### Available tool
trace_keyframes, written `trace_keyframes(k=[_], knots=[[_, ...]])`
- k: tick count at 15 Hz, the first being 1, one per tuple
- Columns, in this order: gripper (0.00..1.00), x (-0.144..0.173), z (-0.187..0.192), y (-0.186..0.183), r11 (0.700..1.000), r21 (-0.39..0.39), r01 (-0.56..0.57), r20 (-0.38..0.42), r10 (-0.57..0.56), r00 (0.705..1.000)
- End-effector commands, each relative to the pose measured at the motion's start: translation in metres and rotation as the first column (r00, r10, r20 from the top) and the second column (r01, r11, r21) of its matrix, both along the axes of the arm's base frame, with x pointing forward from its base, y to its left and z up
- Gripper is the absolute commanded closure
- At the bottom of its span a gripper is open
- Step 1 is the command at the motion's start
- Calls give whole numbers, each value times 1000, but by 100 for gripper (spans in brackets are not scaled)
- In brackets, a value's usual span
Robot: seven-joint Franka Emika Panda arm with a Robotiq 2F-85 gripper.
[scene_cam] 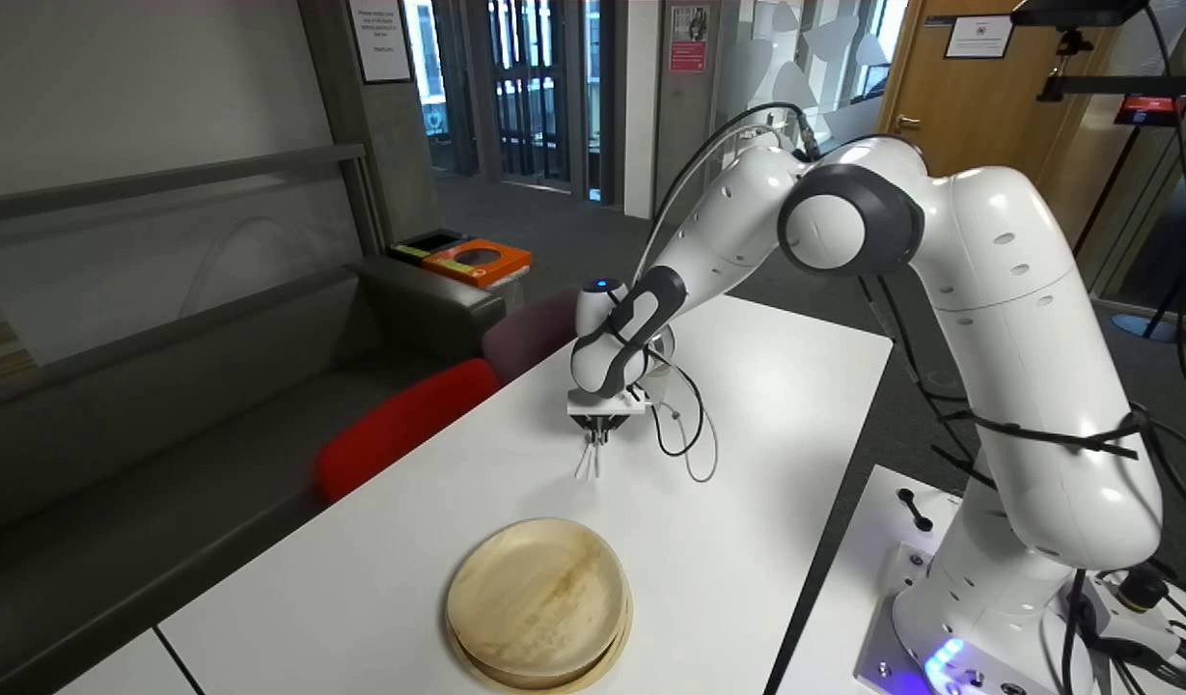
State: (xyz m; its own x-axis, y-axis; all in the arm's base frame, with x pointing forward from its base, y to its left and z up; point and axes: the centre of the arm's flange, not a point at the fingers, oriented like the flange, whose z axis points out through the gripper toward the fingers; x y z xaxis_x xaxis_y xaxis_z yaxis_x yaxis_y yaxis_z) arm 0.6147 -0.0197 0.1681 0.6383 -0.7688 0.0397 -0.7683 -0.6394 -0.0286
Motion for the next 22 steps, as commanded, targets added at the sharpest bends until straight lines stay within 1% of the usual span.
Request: trace_keyframes(k=[1,6,8,12,18,22], knots=[[97,10,6,-1,1000,13,13,-16,-13,1000],[97,13,10,0,1000,20,14,-6,-13,1000],[95,13,11,-1,999,29,15,-6,-15,1000],[97,13,9,-2,998,50,30,-10,-29,1000],[97,13,7,-3,996,76,54,-31,-51,998],[97,14,8,-6,994,83,68,-30,-66,997]])
